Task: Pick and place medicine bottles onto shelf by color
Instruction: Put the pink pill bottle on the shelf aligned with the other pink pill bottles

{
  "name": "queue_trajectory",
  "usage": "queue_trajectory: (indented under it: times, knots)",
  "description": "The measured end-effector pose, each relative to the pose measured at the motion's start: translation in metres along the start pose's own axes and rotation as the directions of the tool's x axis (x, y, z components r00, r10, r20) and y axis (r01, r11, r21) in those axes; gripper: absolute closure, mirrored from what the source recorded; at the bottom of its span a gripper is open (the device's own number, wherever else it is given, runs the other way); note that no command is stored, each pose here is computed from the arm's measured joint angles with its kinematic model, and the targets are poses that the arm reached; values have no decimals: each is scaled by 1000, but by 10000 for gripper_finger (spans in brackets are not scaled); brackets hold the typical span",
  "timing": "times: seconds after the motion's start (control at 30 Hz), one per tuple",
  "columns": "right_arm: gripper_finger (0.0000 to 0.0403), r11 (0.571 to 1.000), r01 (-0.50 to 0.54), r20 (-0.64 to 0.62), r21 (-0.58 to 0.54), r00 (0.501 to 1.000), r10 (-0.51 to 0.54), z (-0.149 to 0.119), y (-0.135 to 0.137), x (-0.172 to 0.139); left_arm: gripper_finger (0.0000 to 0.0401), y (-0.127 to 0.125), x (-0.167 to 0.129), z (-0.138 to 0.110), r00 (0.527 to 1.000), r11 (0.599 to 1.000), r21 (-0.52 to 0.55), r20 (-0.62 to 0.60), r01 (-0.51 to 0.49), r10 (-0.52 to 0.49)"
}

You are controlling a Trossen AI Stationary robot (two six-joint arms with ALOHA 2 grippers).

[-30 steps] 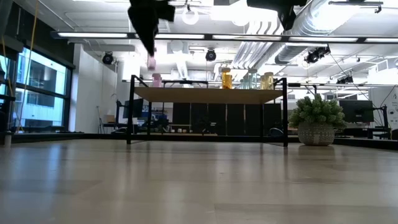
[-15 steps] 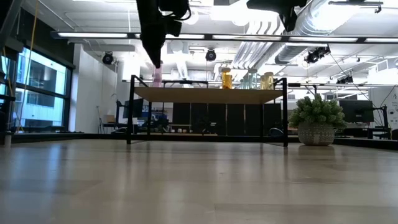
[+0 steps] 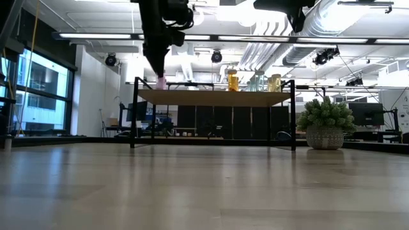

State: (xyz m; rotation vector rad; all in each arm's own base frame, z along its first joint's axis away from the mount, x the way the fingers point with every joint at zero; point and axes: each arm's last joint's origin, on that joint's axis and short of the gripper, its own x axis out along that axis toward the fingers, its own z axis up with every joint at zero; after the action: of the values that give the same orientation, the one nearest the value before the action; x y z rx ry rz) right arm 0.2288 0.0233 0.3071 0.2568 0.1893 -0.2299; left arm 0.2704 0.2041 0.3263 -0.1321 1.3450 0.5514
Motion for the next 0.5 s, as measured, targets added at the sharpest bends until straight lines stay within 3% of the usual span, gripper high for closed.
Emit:
queue_trajectory:
  times: [0.5]
  knots:
    - [402, 1000, 2, 1, 0, 1000, -2, 0, 0, 0, 279, 0, 0, -1, 999, 999, 11, -13, -30, 30]
